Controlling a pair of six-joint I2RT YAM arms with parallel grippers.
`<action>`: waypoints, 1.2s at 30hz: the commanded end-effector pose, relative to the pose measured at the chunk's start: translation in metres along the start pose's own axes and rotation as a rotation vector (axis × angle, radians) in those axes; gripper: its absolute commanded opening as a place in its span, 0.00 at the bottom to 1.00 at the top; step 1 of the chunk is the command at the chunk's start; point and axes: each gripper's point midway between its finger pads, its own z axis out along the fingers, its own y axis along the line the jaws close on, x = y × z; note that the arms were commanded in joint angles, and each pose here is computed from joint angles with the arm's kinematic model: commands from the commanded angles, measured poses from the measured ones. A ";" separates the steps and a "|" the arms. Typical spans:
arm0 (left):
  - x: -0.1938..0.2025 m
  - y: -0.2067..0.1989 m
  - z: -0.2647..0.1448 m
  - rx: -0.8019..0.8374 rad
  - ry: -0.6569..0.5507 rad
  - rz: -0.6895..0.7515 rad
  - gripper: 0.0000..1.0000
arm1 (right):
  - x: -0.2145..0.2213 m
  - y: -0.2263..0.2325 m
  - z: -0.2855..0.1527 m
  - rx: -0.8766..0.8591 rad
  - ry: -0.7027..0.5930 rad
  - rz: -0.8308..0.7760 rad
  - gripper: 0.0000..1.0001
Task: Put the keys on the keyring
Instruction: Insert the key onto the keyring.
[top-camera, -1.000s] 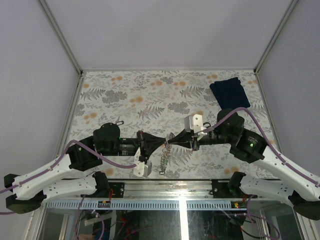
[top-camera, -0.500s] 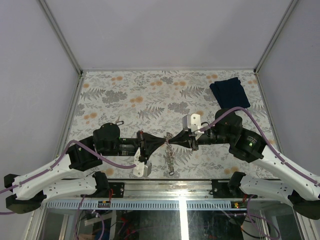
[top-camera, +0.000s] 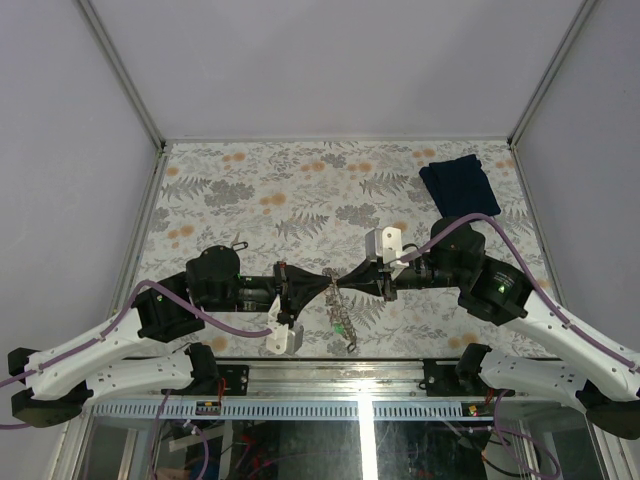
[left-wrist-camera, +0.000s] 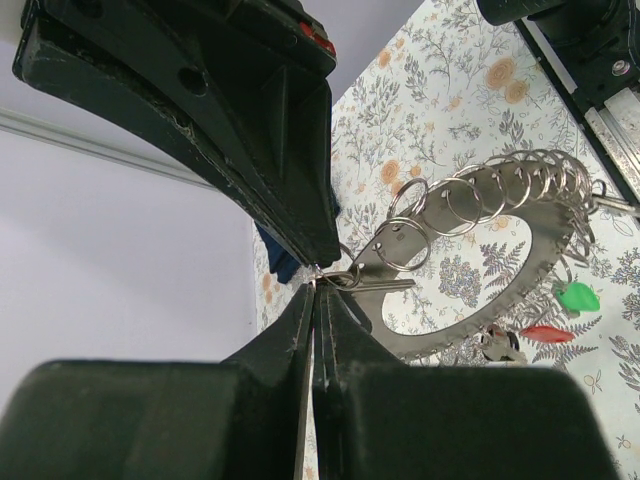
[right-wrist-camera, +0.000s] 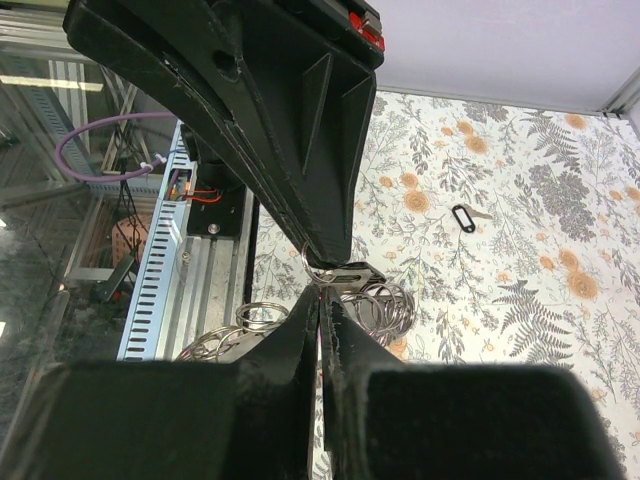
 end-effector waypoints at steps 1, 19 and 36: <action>-0.011 0.007 0.000 -0.009 -0.034 0.017 0.00 | -0.059 -0.005 -0.013 0.034 -0.180 -0.115 0.00; -0.010 0.007 0.001 0.001 -0.027 0.013 0.00 | -0.059 -0.012 -0.015 0.081 -0.176 -0.117 0.00; -0.010 0.010 0.000 -0.009 -0.024 0.023 0.00 | -0.047 -0.025 -0.017 0.159 -0.122 -0.091 0.00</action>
